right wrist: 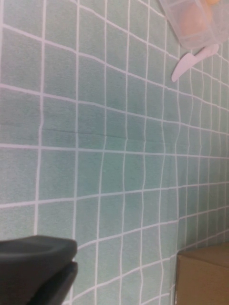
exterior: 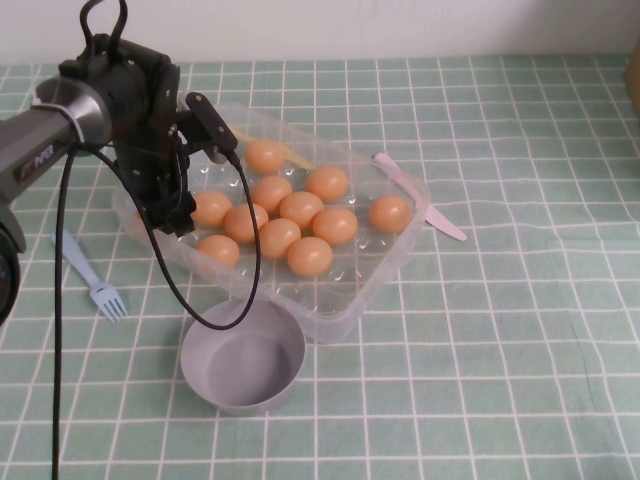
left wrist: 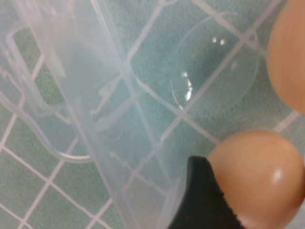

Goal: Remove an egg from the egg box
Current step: Pick up the egg from the plastic box

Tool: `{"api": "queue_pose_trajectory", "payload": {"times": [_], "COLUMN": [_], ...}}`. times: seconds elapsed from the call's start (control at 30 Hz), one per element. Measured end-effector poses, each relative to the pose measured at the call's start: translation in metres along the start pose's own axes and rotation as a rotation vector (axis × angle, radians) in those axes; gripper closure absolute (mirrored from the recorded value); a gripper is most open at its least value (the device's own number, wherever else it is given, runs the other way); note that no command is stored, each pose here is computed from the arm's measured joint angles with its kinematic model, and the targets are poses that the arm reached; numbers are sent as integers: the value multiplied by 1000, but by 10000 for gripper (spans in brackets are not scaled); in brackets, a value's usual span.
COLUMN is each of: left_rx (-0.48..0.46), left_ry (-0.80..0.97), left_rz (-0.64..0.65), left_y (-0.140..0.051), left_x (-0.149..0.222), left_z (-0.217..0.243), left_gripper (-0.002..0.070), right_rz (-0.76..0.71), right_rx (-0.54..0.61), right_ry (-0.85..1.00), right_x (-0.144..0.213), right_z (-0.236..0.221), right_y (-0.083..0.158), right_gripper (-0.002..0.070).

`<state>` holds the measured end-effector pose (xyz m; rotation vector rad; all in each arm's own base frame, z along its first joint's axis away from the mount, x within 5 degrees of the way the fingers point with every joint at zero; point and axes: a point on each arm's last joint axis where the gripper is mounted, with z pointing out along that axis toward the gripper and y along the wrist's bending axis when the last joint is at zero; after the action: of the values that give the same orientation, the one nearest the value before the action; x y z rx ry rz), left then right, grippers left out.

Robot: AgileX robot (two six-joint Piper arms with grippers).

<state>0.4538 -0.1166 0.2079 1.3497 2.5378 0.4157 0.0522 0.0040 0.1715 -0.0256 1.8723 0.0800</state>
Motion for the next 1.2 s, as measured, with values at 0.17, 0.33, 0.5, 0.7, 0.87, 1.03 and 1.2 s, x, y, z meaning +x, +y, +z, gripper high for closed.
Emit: {"api": "queue_pose_trajectory", "payload": {"times": [0.17,0.33,0.5,0.7,0.87,1.03,1.2], "left_rx": [3,11,20,27,26,14,12], "left_ry": [1,8,18,26,26,14,24], "left_rz": [-2,-27,-45,-44,-49,-89,-101], "left_y": [0,-1,-3,-4,-2,2,3], "left_x": [0,1,0,-1,-2,-5,-4], "left_z": [0,0,5,11,11,5,4], "left_gripper": [276,276,276,276,305,322,323], "right_rz": [0,0,0,0,0,0,0], "right_rx": [0,0,0,0,0,0,0], "right_ry": [0,0,0,0,0,0,0], "right_x": [0,0,0,0,0,0,0], "right_z": [0,0,0,0,0,0,0], "right_y": [0,0,0,0,0,0,0], "right_gripper": [694,694,694,694,694,694,694]}}
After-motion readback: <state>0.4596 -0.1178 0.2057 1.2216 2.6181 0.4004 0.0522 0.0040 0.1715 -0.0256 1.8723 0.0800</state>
